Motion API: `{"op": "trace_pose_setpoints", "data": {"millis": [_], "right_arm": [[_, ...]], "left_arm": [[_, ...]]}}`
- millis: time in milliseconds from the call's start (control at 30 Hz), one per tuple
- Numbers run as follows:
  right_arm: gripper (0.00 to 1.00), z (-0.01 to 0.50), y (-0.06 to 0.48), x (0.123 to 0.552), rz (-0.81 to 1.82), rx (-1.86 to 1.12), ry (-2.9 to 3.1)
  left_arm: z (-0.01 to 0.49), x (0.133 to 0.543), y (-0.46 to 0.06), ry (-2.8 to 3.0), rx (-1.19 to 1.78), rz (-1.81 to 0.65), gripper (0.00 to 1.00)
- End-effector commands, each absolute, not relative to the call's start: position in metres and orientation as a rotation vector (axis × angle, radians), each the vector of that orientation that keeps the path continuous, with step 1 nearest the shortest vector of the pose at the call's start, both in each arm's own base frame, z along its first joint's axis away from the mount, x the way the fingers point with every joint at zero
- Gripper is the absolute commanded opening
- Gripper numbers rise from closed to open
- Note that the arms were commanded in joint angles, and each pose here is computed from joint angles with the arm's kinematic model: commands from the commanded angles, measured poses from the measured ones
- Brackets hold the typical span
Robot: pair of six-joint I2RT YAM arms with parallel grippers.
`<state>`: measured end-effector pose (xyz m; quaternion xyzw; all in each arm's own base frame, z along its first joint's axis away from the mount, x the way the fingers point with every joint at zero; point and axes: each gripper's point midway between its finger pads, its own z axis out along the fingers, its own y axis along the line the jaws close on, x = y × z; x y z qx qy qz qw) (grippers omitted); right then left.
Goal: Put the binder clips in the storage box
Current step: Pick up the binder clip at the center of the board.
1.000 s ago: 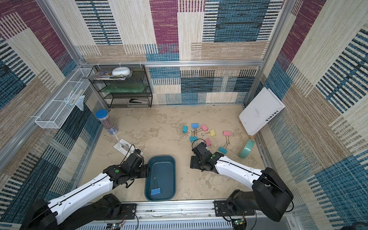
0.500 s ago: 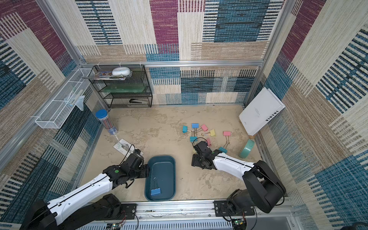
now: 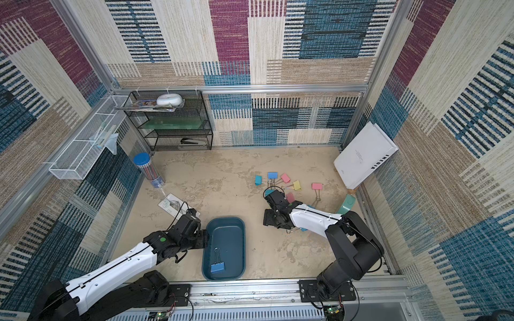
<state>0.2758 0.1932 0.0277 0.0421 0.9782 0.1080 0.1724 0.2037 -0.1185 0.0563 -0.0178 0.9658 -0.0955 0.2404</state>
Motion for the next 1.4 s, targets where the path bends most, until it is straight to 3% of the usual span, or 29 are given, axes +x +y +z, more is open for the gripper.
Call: {"op": "trace_pose_setpoints", "data": {"millis": [0, 267, 733, 867, 1133, 1367], "right_arm": [[0.76, 0.023, 0.189, 0.277, 0.256, 0.107, 2.795], [0.74, 0.012, 0.189, 0.282, 0.205, 0.106, 2.819], [0.5, 0.003, 0.177, 0.283, 0.091, 0.077, 2.843], [0.49, 0.006, 0.174, 0.28, 0.072, 0.055, 2.85], [0.47, 0.043, 0.175, 0.275, 0.14, 0.032, 2.777], [0.44, 0.089, 0.221, 0.255, 0.364, -0.194, 2.712]], "left_arm": [[0.057, 0.203, -0.12, 2.641, -0.032, -0.269, 0.71], [0.057, 0.203, -0.121, 2.639, -0.024, -0.279, 0.71], [0.057, 0.203, -0.121, 2.635, -0.025, -0.283, 0.71], [0.057, 0.203, -0.121, 2.635, -0.025, -0.282, 0.71], [0.057, 0.203, -0.121, 2.639, -0.025, -0.278, 0.7], [0.056, 0.204, -0.121, 2.641, -0.025, -0.276, 0.71]]}}
